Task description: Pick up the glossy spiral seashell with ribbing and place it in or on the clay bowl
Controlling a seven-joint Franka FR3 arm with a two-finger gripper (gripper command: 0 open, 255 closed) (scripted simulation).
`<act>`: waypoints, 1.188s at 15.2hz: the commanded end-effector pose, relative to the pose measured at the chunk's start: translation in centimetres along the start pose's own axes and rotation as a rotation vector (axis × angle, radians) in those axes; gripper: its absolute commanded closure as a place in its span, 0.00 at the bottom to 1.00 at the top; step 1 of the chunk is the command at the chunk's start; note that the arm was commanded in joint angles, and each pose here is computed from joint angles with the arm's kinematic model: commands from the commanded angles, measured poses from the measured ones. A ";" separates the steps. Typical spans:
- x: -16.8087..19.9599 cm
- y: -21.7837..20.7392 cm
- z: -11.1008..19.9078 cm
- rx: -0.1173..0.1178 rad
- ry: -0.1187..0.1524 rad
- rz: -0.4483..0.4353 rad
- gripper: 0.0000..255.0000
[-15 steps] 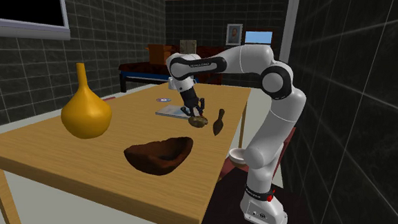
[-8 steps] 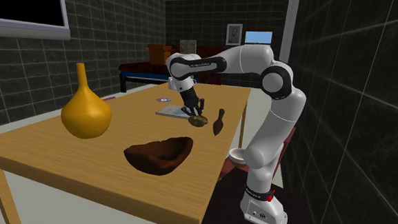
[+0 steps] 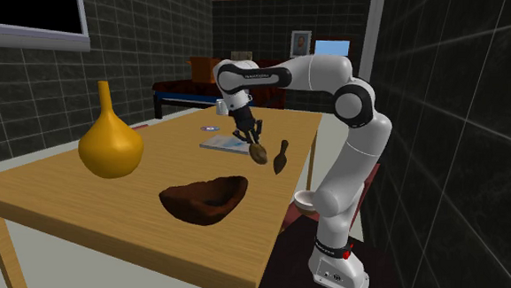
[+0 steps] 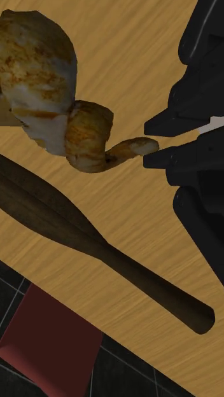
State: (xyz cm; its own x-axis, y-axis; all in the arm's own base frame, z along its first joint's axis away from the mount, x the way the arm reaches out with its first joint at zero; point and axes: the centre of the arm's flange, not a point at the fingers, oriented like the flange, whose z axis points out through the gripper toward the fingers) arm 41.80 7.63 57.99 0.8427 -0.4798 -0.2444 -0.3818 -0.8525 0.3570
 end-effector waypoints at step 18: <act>-2.1 3.1 -7.6 0.000 0.000 0.000 0.00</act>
State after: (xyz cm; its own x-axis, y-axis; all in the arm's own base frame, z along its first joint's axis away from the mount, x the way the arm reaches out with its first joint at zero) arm 41.72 7.57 66.50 0.8427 -0.4797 -0.2444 -0.3818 -0.8526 0.3568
